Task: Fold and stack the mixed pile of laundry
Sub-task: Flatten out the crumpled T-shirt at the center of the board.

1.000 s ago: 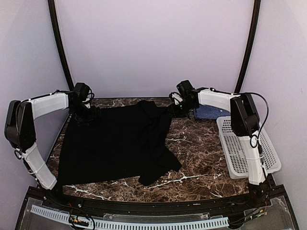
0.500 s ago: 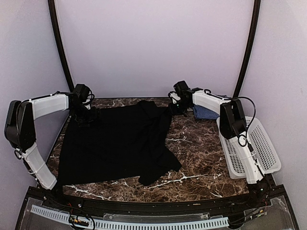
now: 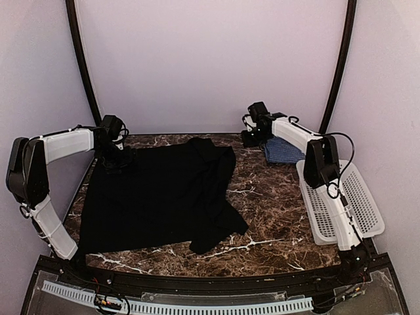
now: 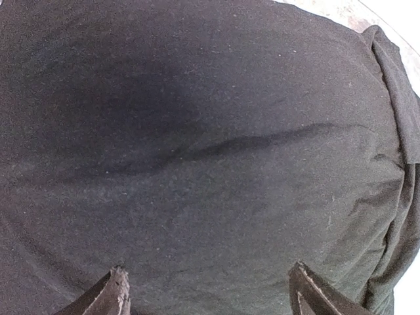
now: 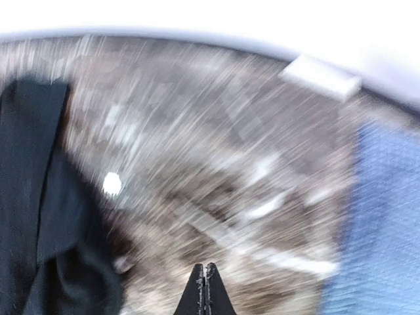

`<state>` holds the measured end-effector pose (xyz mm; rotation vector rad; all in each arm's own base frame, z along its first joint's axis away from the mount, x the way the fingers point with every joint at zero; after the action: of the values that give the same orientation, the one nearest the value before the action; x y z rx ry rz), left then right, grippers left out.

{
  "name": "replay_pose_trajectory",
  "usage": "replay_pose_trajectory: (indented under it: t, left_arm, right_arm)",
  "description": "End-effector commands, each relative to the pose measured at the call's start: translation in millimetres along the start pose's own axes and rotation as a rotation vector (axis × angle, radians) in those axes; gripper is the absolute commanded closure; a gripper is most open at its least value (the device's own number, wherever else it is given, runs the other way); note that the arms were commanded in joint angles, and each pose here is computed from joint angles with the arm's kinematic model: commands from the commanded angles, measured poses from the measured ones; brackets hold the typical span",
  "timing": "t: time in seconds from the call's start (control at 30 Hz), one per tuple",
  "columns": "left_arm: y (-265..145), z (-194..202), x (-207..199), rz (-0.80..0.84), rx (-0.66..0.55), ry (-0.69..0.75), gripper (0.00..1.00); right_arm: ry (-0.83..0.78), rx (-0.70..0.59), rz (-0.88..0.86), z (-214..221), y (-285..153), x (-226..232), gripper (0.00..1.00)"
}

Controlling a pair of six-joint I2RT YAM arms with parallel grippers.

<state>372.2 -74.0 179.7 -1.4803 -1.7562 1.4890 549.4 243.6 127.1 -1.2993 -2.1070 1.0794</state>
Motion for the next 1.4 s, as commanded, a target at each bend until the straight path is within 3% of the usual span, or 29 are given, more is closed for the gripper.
replay_pose_trajectory:
  t: [0.0,0.1,0.17,0.23,0.47,1.1,1.23,1.3,1.37]
  left_arm:
    - [-4,-2,0,-0.02,-0.006,0.019,0.17]
    - [-4,-1,-1,-0.015,-0.002,0.018,0.17]
    - [-5,-2,-2,-0.012,-0.004,0.017,0.17]
    - [-6,-2,-2,-0.011,-0.005,0.018,0.17]
    - [-11,-4,-3,-0.003,-0.016,0.016,0.17]
    - [-9,-3,-4,0.01,-0.009,0.009,0.17]
    - [-9,-3,-4,0.009,-0.011,0.011,0.17]
    - [-7,-3,-3,0.006,-0.009,0.011,0.17]
    - [-5,-2,-3,0.0,-0.006,0.009,0.17]
  right_arm:
    - [0.045,-0.131,0.049,-30,-21,-37,1.0]
    - [0.033,-0.177,-0.171,-35,-31,-17,0.98]
    - [0.03,-0.168,-0.298,-32,-38,-6,0.78]
    - [0.03,-0.135,-0.349,-25,-40,1,0.66]
    - [-0.036,-0.059,-0.438,-3,-34,23,0.59]
    - [-0.104,0.066,-0.325,20,19,51,0.68]
    - [-0.112,0.087,-0.322,25,25,56,0.82]
    - [-0.112,0.086,-0.31,25,25,55,1.0]
    - [-0.118,0.074,-0.264,20,20,49,1.0]
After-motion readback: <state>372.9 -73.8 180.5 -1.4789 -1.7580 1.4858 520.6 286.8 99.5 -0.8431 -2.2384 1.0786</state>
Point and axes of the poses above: each gripper's point midway between its finger pads, its own y axis out along the fingers, its own x axis along the line the jaws close on, z = x × y, the point moved 8 cm from there along -y, back along the fingers, and after that the axes turned 11 degrees about -y, right-handed, at the moved point
